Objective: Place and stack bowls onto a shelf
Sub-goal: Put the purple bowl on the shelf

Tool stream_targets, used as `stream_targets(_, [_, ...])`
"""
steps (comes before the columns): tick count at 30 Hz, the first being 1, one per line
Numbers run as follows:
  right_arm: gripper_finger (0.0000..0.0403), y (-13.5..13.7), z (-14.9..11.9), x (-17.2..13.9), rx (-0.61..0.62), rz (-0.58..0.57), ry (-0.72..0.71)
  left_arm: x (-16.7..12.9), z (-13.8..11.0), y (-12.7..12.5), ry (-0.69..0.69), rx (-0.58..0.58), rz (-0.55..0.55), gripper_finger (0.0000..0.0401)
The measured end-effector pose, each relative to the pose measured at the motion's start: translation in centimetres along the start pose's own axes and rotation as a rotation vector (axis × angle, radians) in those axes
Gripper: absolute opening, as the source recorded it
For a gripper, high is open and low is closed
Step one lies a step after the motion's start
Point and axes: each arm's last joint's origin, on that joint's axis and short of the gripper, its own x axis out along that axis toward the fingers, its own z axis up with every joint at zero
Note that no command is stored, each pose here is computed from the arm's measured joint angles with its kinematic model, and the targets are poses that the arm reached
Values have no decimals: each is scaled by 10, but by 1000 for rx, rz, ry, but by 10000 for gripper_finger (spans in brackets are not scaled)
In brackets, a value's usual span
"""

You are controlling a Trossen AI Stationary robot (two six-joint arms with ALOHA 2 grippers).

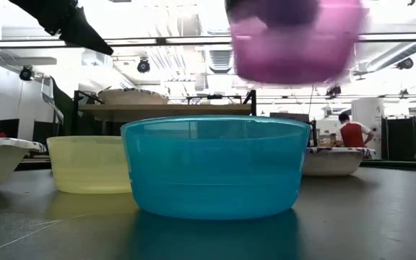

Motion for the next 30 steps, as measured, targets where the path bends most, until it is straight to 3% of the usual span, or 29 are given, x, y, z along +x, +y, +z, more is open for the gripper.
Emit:
stream_targets(7, [9,-51,41,-59,148,16,-215,0,0,0,0,4,0,194])
stream_targets(17, [9,-173,77,-114,435,-157,-471,0,1,0,-4,21,-1,194])
stream_targets(23, [9,-241,80,-114,578,-214,-513,0,1,0,-3,23,-1,194])
stream_targets(30, [9,-286,80,-98,654,-251,-482,-1,1,0,-3,23,-1,194])
